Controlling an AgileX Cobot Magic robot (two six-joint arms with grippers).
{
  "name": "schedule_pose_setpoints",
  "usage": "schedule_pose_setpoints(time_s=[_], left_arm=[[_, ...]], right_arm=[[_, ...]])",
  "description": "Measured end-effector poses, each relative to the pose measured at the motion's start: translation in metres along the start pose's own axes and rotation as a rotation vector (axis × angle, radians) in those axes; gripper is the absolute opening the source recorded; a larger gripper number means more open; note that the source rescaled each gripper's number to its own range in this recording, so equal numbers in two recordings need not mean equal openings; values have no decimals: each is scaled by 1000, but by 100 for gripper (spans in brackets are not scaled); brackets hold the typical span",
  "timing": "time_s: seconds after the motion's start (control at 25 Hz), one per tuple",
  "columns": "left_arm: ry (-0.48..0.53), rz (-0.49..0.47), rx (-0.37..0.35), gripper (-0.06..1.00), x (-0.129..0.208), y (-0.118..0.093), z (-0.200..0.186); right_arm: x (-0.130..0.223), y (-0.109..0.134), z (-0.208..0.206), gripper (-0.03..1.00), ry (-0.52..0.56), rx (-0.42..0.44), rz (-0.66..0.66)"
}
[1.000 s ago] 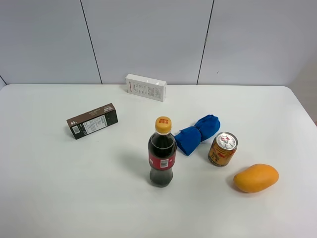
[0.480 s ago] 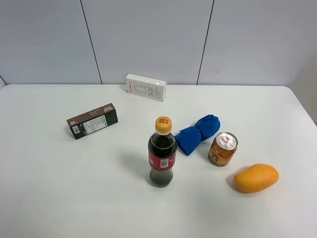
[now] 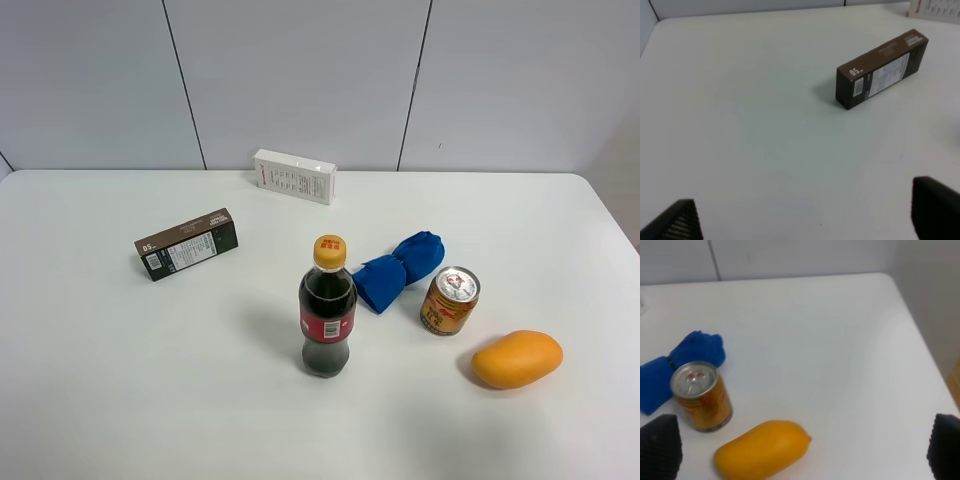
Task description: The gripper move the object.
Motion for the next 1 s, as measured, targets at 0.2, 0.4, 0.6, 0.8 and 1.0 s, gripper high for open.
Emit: schedule_pose_setpoints(time_s=[0.2, 0.4, 0.6, 0.8, 1.0], left_arm=[[0, 0, 0, 100, 0, 0, 0], [0, 0, 0, 100, 0, 0, 0], [0, 0, 0, 100, 0, 0, 0], [0, 0, 0, 100, 0, 0, 0], [0, 0, 0, 100, 0, 0, 0]], right_arm=[[16, 0, 13, 100, 56, -3, 3], [24, 2, 20, 100, 77, -15, 11], [24, 2, 21, 100, 76, -15, 11], [24, 2, 21, 100, 76, -15, 11], [24, 2, 21, 100, 76, -15, 11]])
Point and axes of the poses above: a point on each arm's last joint axis where the gripper is mounted, z pointing out along that axis toward the gripper, y along the wrist's bending axis when the last joint is at zero, x = y × z, the point moved 9 cm from there along z, pointing out along that axis toward the gripper, and after that the axes turned 5 degrees about z, right-handed, at the moved point
